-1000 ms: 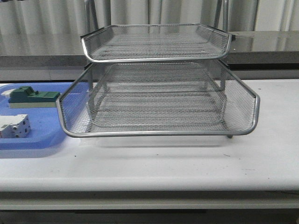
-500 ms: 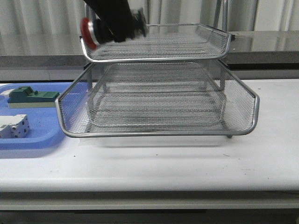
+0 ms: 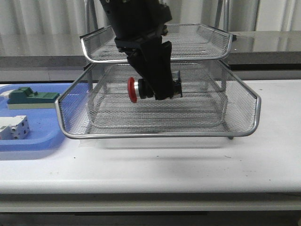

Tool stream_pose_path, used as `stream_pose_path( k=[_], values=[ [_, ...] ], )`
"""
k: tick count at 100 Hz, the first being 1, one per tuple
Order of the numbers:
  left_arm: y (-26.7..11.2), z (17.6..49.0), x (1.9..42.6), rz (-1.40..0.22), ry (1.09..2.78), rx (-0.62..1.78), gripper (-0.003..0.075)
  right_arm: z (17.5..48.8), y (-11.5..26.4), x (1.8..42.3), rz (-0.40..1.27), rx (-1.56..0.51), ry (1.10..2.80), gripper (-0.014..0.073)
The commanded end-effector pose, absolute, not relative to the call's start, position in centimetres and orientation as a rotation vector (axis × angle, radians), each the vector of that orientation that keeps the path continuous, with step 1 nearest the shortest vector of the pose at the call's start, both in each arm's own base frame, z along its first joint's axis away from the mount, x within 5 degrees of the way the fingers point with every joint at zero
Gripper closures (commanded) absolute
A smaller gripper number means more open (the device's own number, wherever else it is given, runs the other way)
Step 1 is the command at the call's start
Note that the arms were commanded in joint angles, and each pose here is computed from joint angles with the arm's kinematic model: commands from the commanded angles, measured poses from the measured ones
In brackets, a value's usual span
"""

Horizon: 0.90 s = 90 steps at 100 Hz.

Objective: Place button on rack with both arms
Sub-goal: 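Carry the switch over the pulled-out mesh tray with the left gripper, then lower the switch onto the mesh tray and open the left gripper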

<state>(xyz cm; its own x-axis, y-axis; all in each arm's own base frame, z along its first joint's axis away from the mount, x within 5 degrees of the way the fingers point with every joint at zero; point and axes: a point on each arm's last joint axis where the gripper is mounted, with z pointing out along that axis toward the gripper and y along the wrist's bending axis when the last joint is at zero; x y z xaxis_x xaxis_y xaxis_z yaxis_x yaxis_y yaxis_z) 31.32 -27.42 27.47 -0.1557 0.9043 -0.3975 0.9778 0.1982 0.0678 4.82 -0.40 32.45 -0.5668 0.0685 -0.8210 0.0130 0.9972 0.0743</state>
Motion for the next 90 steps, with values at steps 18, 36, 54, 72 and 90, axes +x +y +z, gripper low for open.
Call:
stream_pose_path(
  k=[18,36,54,72,90],
  values=[
    [-27.5,30.5,30.8,-0.320,2.052,1.685,0.0289,33.6,-0.5,5.1,0.062,0.050,2.098,0.0665],
    [-27.5,30.6,30.8,-0.322,2.052,1.685,0.0270,33.6,-0.5,5.1,0.062,0.050,2.098,0.0665],
    [-27.3,31.7,30.3,-0.334,2.038,1.673,0.0270,33.6,-0.5,5.1,0.062,0.050,2.098,0.0665],
    [-25.9,35.3,29.3,-0.350,2.041,1.565,0.0271,33.6,-0.5,5.1,0.062,0.050,2.098,0.0665],
    [-21.9,38.7,28.7,-0.340,2.092,1.436,0.0272,33.6,-0.5,5.1,0.062,0.050,2.098,0.0665]
  ],
)
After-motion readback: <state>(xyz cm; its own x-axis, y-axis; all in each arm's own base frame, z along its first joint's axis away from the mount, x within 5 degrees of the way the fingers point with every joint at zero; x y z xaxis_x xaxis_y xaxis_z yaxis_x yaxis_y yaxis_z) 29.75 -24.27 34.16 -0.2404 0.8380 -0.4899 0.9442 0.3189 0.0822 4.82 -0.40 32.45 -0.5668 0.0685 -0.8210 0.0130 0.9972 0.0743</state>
